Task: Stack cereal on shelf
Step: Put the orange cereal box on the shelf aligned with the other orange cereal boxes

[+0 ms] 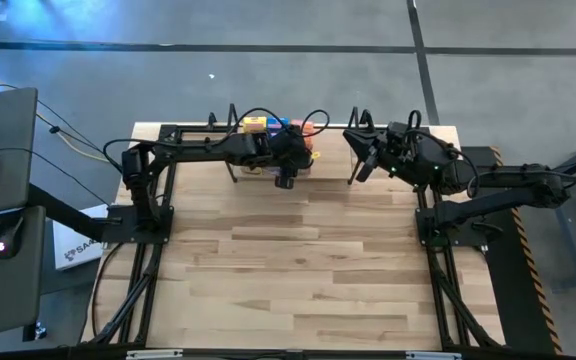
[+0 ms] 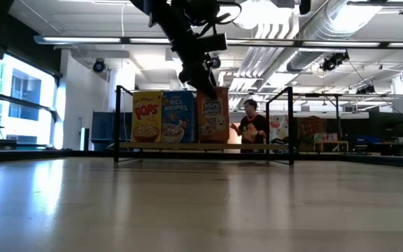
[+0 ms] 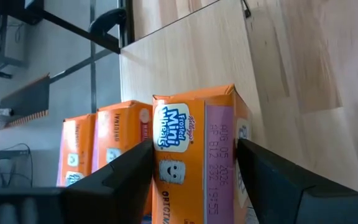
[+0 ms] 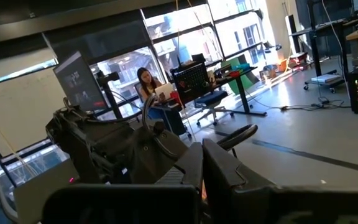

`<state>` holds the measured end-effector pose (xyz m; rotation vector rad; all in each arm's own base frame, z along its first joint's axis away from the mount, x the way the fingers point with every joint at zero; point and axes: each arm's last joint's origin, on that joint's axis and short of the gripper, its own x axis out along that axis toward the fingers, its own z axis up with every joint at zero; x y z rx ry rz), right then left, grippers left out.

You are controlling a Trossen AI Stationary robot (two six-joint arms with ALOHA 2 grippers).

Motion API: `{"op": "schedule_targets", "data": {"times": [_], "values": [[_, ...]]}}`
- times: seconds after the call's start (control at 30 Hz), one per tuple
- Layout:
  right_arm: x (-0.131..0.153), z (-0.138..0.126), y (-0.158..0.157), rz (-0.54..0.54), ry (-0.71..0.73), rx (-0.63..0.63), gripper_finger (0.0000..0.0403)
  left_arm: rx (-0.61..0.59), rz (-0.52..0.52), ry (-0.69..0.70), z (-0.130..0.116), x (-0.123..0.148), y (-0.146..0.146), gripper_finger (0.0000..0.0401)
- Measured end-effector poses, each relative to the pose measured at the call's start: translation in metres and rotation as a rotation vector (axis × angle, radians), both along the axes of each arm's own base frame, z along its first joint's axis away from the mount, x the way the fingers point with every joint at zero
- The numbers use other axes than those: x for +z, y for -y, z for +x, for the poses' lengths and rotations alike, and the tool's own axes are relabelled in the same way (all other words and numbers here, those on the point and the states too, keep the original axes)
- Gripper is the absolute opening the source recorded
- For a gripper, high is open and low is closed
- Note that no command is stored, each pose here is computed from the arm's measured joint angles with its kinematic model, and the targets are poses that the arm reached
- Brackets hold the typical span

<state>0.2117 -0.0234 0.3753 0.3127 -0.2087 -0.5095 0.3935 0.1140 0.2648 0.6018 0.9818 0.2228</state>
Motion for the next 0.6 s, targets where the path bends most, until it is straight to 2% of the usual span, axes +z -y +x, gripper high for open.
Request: {"op": "schedule_targets", "data": {"times": [0.37, 0.6], "values": [[-0.0014, 0.0002, 0.0000, 0.001, -0.015, 0.000, 0.0000, -0.022, -0.031, 0.005, -0.0015, 0.0017, 0.0015, 0.0221], [-0.0014, 0.0002, 0.0000, 0.001, -0.015, 0.001, 0.0000, 0.002, 0.018, -0.008, -0.0040, 0.0054, 0.0006, 0.0221]]}}
